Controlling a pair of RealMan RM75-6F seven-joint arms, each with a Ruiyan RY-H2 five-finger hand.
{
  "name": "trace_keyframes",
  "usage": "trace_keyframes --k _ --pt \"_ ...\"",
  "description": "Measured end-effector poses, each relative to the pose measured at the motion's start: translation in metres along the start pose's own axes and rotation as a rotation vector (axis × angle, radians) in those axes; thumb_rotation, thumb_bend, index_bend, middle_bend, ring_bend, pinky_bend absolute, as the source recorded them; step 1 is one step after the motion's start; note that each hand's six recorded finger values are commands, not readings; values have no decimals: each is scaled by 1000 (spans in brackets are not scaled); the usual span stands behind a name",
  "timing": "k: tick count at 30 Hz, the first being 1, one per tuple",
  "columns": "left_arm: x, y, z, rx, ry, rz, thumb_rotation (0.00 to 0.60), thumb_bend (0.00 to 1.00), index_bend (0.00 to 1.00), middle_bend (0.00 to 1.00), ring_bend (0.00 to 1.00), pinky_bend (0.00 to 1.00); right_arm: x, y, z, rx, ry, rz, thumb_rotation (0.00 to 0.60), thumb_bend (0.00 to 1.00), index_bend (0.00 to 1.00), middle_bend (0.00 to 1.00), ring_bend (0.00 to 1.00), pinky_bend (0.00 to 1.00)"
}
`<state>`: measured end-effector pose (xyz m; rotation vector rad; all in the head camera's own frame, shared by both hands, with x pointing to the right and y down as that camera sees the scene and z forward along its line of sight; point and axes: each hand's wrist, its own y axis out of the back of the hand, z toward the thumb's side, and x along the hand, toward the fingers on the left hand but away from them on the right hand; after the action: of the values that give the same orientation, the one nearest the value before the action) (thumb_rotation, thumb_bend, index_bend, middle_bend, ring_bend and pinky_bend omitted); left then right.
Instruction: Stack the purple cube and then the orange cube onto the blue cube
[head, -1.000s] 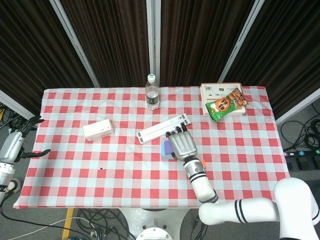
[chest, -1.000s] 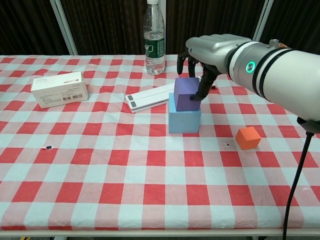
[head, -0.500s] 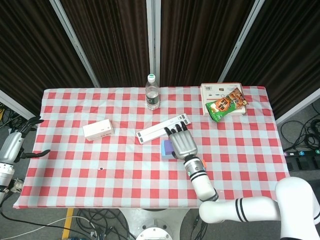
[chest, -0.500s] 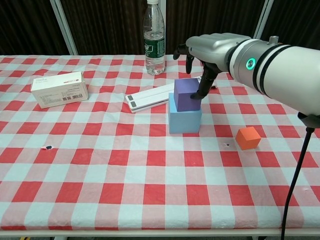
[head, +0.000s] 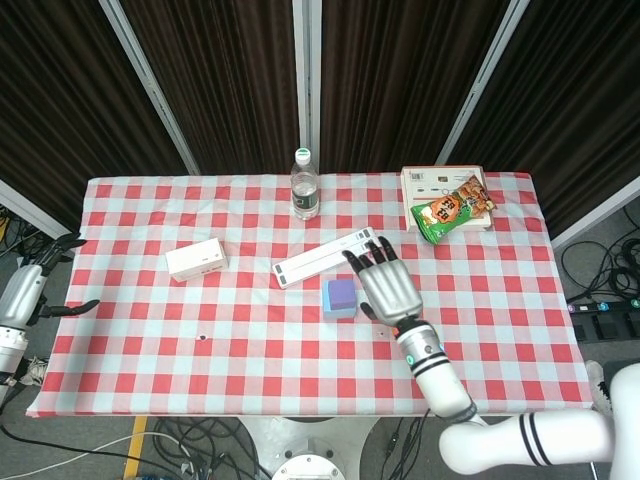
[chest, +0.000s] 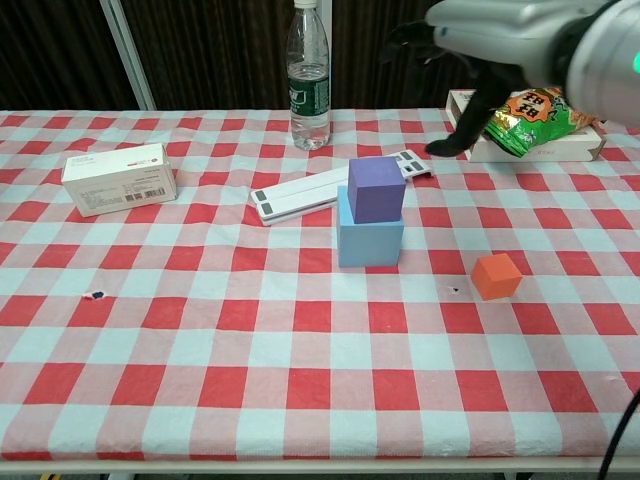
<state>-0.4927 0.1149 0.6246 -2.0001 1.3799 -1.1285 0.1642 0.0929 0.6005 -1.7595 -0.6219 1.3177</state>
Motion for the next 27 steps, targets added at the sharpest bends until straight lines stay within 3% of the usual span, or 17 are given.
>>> trace_keyframes --k 6,13,19,27 --pt "-1 1 2 4 -3 5 600 78 242 222 157 286 25 -14 -39 11 0 49 600 176 240 361 174 128" --pt "-4 2 2 11 -3 11 600 79 242 221 157 286 31 -61 -88 79 76 229 600 176 274 374 174 128" --pt "-2 -1 3 19 -4 6 600 79 242 221 157 286 30 -81 -126 173 105 239 600 176 292 387 174 128" --pt "-4 -1 -1 25 8 1 600 78 242 221 157 286 30 -113 -127 153 156 269 600 176 292 389 174 128"
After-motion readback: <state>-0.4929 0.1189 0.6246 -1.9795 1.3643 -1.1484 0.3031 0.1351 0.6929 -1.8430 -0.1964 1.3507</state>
